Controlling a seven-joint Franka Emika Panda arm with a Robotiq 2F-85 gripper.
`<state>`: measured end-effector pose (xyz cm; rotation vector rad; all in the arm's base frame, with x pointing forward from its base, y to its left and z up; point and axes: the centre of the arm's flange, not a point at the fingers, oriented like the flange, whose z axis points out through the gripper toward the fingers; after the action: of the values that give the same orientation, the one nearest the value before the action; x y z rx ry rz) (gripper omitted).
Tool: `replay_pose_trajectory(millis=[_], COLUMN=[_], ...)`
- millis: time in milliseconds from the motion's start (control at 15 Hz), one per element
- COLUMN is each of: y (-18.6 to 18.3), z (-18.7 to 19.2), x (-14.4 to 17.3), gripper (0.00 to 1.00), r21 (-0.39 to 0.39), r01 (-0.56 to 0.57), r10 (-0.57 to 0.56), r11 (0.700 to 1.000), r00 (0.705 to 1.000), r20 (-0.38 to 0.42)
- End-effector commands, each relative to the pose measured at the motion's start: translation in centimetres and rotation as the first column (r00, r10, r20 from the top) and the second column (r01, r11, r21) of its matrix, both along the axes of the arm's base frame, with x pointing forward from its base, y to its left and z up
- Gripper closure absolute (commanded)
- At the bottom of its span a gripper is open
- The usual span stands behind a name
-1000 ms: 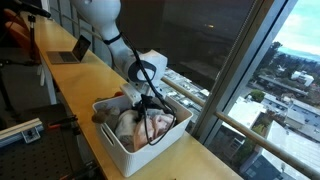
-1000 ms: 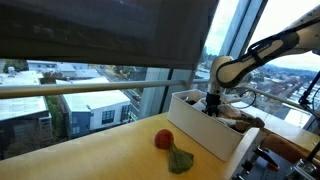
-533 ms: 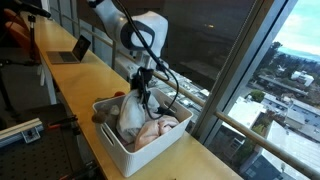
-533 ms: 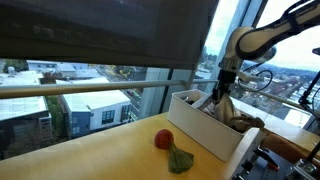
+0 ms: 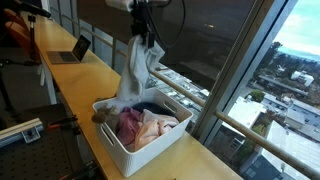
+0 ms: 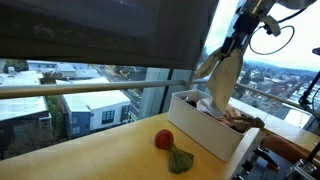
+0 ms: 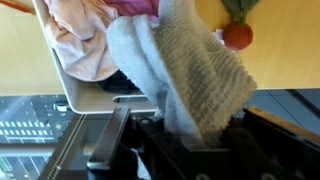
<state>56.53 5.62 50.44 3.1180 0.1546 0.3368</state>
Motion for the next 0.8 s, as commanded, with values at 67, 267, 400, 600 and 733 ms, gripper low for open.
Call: replay_pose_trajectory(millis=[67, 267, 400, 600, 733], y=[11.5, 19.4, 22.1, 22.5, 21.8], z=[6.6, 6.8, 5.6, 1.3, -0.5], x=[-0.5, -1.0, -1.7, -1.6, -1.4], gripper=[1.00, 1.00, 1.00, 1.00, 0.83], r21=[-0.006, 0.005, 0.017, 0.017, 0.025], r01=[-0.154, -0.239, -0.274, -0.286, -0.272], r10=[0.154, 0.239, 0.274, 0.287, 0.274], r11=[0.988, 0.971, 0.962, 0.958, 0.962], r00=[0.987, 0.970, 0.962, 0.957, 0.958], r20=[0.049, 0.037, 0.011, -0.043, -0.085])
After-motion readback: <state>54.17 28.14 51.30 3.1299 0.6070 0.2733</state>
